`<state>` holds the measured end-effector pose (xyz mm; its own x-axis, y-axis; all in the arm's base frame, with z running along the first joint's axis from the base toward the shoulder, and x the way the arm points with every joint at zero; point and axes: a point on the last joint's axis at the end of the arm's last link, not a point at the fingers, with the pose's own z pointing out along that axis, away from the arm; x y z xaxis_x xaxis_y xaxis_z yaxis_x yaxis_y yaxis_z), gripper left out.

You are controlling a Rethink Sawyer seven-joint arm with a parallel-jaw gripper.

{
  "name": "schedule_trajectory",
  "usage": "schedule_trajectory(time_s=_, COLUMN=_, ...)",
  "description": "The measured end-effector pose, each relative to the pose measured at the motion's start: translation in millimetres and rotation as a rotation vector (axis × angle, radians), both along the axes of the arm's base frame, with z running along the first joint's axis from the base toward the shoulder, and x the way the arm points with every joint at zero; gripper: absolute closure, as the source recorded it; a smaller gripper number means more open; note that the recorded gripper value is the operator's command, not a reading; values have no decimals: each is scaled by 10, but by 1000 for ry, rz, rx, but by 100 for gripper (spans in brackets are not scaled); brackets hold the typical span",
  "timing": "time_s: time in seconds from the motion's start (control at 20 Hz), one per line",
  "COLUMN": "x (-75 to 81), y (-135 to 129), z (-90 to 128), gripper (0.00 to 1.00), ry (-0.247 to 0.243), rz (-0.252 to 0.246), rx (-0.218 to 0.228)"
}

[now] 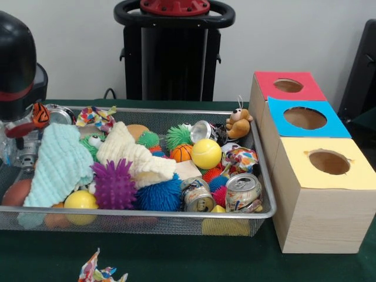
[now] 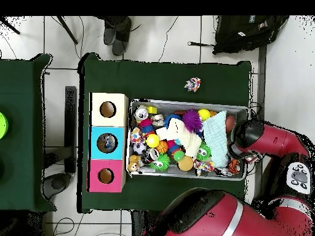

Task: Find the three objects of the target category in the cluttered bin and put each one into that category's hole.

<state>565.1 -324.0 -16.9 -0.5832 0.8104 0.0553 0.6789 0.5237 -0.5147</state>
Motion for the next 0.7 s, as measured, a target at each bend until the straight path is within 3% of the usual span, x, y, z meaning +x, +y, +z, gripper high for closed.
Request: schedule_trajectory(time_s=0.7, x=-61, y=18, z=45, gripper=0, ry=-61, rz=23, rx=-13)
